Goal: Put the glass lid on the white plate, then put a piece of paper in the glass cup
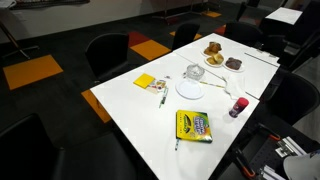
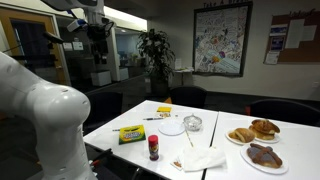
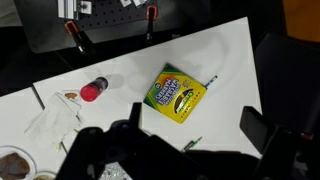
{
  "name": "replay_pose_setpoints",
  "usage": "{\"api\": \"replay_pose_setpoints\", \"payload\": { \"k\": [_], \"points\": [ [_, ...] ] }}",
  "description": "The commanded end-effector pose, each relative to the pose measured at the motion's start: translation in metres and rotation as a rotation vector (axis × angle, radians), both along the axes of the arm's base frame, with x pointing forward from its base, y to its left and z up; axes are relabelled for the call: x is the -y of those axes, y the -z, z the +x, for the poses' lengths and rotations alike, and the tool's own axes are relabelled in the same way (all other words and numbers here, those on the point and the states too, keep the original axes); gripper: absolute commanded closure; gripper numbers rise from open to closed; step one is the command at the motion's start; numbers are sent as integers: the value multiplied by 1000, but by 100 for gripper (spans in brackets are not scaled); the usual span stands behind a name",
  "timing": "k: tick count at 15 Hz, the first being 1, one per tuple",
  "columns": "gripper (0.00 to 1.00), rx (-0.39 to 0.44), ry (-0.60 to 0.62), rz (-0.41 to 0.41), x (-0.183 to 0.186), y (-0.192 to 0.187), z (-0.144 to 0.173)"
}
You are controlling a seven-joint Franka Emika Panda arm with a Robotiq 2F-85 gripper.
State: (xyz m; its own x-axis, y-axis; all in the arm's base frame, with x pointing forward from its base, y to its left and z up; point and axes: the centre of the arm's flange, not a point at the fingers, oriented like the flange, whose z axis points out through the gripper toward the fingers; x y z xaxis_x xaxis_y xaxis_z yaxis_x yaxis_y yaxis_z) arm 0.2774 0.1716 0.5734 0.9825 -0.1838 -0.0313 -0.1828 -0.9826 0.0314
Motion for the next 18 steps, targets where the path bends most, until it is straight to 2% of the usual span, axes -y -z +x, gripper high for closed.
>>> {"api": "replay_pose_setpoints", "payload": {
  "k": [1,4,11,16,17,18],
  "points": [
    [0,0,0,0,0,0,0],
    [0,-10,44,11,9,23,20],
    [0,173,137,13,15,83,96],
    [0,239,276,39,15,128,151],
    [0,236,224,43,17,109,122],
    [0,228,233,40,18,117,128]
  ]
}}
